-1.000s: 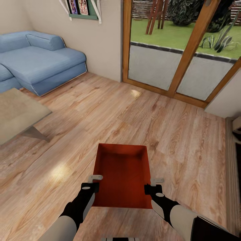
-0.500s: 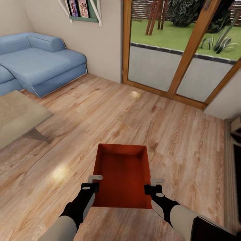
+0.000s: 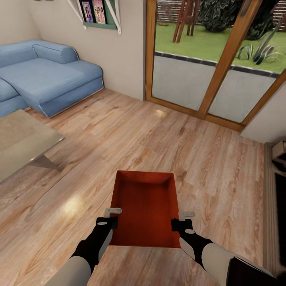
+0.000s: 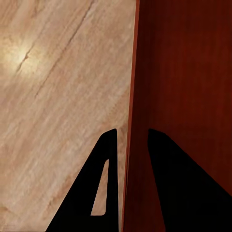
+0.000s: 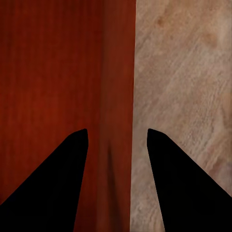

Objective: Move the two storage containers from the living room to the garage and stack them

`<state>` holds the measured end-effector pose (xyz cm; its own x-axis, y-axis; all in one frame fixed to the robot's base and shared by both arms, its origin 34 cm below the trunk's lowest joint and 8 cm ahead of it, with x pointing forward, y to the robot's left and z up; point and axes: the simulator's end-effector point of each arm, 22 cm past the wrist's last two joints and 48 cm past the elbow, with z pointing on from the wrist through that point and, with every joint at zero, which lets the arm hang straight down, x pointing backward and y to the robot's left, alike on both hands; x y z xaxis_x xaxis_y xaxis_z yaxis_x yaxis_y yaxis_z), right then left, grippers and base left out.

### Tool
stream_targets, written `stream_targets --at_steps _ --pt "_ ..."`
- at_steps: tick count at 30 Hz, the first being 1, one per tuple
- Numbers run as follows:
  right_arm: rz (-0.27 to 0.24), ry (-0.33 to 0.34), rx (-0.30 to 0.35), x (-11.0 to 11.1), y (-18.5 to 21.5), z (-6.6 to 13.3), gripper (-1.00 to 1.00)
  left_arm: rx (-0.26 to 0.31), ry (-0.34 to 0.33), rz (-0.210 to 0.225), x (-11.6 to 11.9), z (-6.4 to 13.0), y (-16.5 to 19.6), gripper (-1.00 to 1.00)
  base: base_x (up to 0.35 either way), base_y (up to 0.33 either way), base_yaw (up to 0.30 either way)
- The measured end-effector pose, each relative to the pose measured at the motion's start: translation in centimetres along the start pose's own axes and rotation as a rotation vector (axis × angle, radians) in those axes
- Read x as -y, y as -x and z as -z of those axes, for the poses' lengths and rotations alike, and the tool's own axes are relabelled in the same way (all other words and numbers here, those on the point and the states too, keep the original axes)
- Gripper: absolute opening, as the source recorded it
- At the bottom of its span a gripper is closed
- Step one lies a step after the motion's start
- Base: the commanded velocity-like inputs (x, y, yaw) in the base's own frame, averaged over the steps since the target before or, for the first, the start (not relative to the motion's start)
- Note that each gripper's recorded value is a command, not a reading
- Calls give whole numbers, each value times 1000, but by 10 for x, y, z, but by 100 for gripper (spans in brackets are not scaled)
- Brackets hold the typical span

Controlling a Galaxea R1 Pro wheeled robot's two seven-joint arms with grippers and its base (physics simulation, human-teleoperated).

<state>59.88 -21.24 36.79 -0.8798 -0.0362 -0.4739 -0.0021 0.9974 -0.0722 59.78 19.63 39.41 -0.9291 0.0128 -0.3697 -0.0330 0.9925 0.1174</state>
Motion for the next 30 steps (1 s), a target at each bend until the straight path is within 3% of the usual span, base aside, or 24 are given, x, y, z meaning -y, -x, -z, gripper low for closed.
stream_targets --at_steps 30 --pt "2 0 -5 4 28 46 -100 -5 -1 -1 -6 48 23 -100 0 0 0"
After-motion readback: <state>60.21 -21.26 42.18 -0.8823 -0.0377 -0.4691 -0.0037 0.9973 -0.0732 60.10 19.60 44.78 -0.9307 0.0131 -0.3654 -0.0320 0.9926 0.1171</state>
